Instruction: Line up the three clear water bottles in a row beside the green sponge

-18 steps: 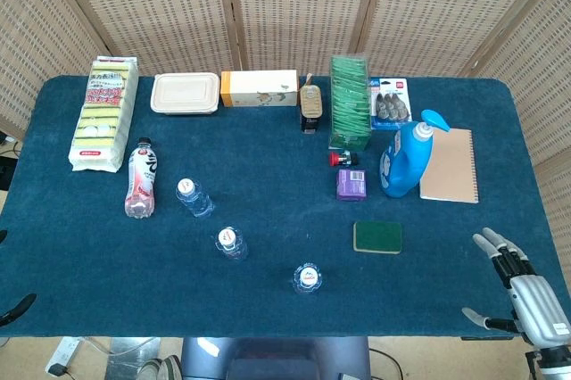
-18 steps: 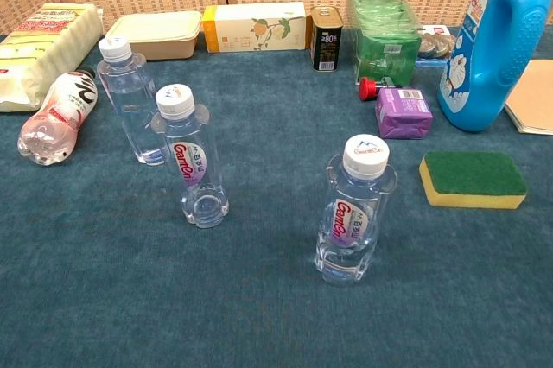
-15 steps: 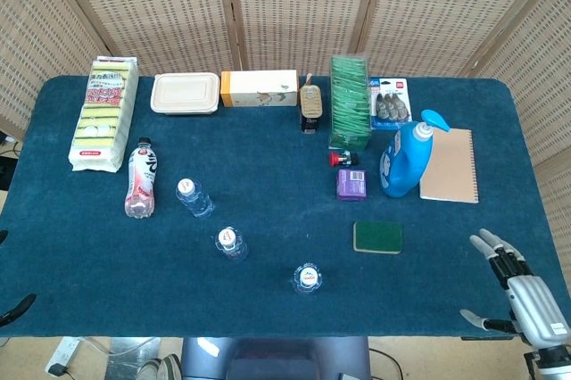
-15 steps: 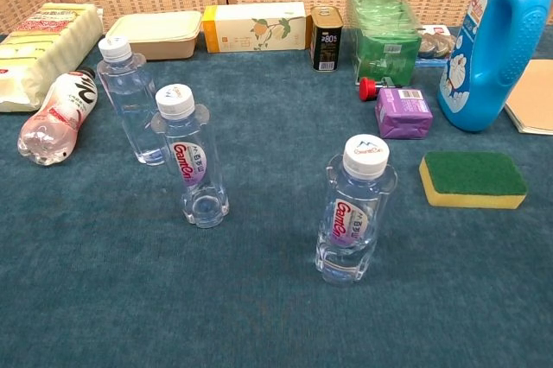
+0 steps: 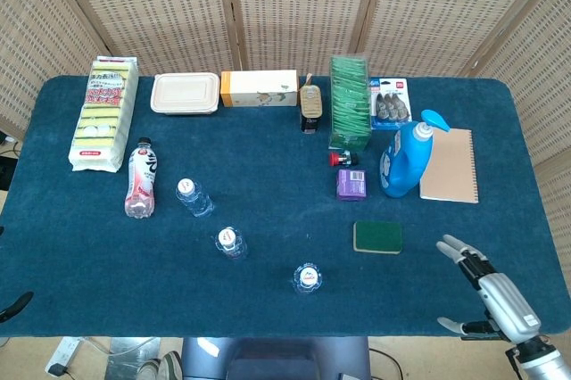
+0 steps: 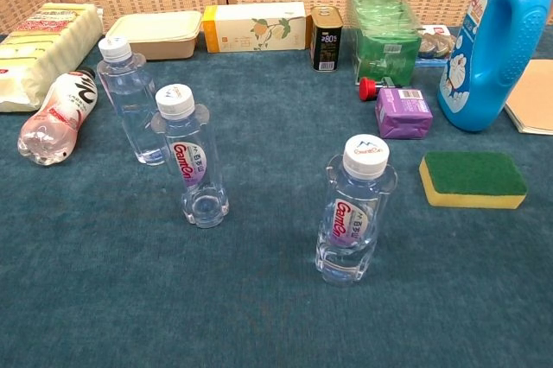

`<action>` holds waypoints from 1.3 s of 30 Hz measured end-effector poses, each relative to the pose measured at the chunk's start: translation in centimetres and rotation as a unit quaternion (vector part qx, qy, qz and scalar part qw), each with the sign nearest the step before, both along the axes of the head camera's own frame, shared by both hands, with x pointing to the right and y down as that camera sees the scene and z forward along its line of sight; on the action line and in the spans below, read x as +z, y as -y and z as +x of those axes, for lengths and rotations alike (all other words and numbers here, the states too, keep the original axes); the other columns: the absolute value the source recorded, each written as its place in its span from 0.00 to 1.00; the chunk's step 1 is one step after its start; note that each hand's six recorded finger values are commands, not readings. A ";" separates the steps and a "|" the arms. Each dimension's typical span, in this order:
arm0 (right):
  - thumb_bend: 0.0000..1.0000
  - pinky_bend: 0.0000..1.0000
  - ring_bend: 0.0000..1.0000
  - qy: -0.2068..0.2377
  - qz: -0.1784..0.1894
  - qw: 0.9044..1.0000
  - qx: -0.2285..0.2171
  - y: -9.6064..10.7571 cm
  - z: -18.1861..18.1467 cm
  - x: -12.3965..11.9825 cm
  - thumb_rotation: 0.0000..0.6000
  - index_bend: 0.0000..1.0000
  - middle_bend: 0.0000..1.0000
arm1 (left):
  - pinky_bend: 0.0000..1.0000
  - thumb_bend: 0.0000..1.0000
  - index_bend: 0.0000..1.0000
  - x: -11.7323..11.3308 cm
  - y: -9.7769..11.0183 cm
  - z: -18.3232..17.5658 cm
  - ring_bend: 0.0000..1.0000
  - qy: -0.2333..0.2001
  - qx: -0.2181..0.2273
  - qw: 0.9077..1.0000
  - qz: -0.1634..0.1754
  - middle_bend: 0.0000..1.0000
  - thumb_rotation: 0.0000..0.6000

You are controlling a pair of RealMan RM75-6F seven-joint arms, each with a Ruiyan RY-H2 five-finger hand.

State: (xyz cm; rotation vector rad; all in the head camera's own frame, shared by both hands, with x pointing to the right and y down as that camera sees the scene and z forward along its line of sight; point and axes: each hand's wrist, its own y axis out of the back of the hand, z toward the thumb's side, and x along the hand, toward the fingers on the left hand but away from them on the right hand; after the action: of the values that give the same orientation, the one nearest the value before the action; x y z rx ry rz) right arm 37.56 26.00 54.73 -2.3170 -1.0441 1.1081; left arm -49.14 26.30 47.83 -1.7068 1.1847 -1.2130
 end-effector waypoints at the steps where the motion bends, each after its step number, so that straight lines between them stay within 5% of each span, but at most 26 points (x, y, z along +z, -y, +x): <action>1: 0.00 0.05 0.00 0.014 -0.003 1.000 -0.011 0.2 -0.6 0.4 1.00 0.01 0.00 | 0.05 0.16 0.00 0.0 0.0 0.0 0.00 0.000 0.001 1.000 -0.001 0.00 1.00; 12: 0.00 0.09 0.00 0.143 -0.038 0.984 -0.096 1.8 -9.2 4.4 1.00 0.01 0.01 | 0.05 0.16 0.00 0.4 0.0 0.1 0.00 0.001 0.004 1.000 -0.010 0.00 1.00; 32: 0.00 0.09 0.00 0.163 -0.083 0.977 -0.113 2.7 -17.5 8.7 1.00 0.01 0.02 | 0.05 0.16 0.00 0.1 0.2 -0.7 0.00 -0.011 -0.008 1.000 -0.010 0.00 1.00; 39: 0.00 0.16 0.08 0.170 -0.089 0.976 -0.098 2.6 -18.4 9.9 1.00 0.05 0.09 | 0.05 0.16 0.00 0.1 0.3 -0.9 0.00 -0.013 -0.009 1.000 -0.011 0.00 1.00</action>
State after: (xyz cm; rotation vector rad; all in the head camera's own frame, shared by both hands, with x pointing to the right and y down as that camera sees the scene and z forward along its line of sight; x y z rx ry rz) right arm 19.11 23.37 64.60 -2.7543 -0.8287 0.7736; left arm -50.01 26.00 47.92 -1.7370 1.2091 -1.2231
